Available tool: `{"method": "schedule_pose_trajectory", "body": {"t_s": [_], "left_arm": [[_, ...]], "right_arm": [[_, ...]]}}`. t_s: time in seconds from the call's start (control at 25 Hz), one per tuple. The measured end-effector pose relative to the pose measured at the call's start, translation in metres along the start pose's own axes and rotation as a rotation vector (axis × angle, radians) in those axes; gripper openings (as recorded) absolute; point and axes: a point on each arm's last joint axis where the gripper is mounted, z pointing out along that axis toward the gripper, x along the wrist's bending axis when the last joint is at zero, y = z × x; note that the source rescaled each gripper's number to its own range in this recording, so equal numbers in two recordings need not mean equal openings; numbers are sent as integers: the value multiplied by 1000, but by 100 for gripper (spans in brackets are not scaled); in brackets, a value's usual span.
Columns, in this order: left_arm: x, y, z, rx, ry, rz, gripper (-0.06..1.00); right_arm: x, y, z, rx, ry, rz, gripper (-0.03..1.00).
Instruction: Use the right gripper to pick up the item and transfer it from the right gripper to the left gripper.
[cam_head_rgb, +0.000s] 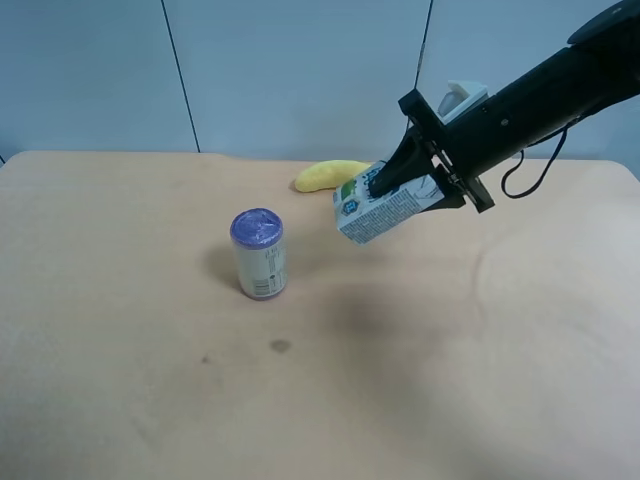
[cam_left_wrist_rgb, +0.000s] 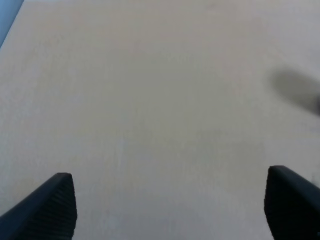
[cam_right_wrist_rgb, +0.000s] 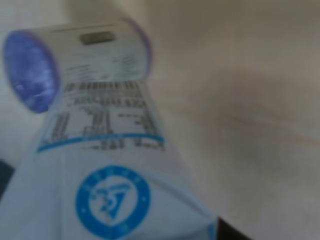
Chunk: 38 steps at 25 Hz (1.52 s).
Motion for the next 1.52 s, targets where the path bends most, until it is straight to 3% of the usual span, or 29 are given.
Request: {"method": "schedule_pose_trajectory", "body": {"t_s": [0.4,0.96,1.2,1.4,1.52], "left_arm": [[0,0,0,0,0,0,100],[0,0,0,0,0,0,100],[0,0,0,0,0,0,100],[0,5,6,46,-3,2,100],[-1,14,17,116,-26,-17,100]], "right_arm": [[14,-1,-1,10,159,-90,2],[35,-9,20,29,186,-183,2],[30,0,25,-44,161,-171,2],[14,5,46,15,221,-85,2],[15,6,48,6,272,-101,1]]}}
